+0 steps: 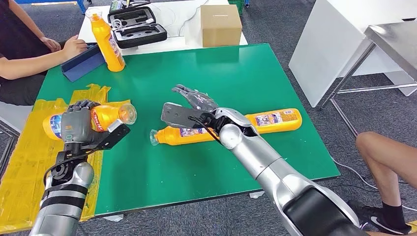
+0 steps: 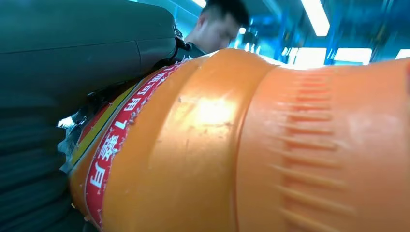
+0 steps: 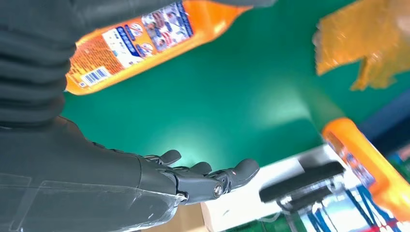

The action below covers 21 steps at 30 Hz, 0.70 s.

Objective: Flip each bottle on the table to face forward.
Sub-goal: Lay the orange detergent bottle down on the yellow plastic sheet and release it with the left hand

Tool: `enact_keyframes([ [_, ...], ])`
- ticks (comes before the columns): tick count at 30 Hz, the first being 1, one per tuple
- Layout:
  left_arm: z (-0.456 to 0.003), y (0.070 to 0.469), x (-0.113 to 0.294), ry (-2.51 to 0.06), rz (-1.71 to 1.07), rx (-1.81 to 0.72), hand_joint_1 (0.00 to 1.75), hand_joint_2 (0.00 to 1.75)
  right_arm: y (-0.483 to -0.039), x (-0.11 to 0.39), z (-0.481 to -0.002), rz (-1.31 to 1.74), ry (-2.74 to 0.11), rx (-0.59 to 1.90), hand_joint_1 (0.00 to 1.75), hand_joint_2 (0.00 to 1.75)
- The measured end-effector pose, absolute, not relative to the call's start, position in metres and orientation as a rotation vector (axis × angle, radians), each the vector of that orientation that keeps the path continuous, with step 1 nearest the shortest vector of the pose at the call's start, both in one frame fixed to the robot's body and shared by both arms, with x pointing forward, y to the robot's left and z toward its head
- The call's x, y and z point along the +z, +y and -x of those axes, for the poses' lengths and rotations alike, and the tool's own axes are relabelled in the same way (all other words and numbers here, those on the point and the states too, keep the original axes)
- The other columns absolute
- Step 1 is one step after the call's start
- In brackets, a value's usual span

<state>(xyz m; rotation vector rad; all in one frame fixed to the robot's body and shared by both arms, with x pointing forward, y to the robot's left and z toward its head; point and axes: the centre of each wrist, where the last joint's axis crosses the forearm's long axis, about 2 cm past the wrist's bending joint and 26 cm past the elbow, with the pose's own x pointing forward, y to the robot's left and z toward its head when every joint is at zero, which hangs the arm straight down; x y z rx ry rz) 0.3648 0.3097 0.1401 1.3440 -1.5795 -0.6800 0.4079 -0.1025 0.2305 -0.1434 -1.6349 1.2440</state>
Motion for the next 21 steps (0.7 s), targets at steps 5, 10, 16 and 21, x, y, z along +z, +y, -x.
enact_keyframes([
  [5,-0.38,0.307,0.109,-1.311,-1.226,-0.881,1.75,1.75,-0.098,0.215,-0.408,0.136,-1.515,1.317,0.0,1.75],
  [10,-0.384,0.302,0.094,-1.207,-1.134,-0.973,1.75,1.75,-0.092,0.198,-0.404,0.135,-1.427,1.379,0.0,1.75],
  [16,-0.388,0.302,0.09,-1.17,-1.093,-1.011,1.19,1.75,-0.092,0.188,-0.404,0.147,-1.37,1.413,0.0,1.75],
  [21,-0.39,0.303,0.089,-1.136,-1.048,-1.024,0.0,0.0,-0.094,0.185,-0.405,0.168,-1.348,1.434,0.0,1.75],
])
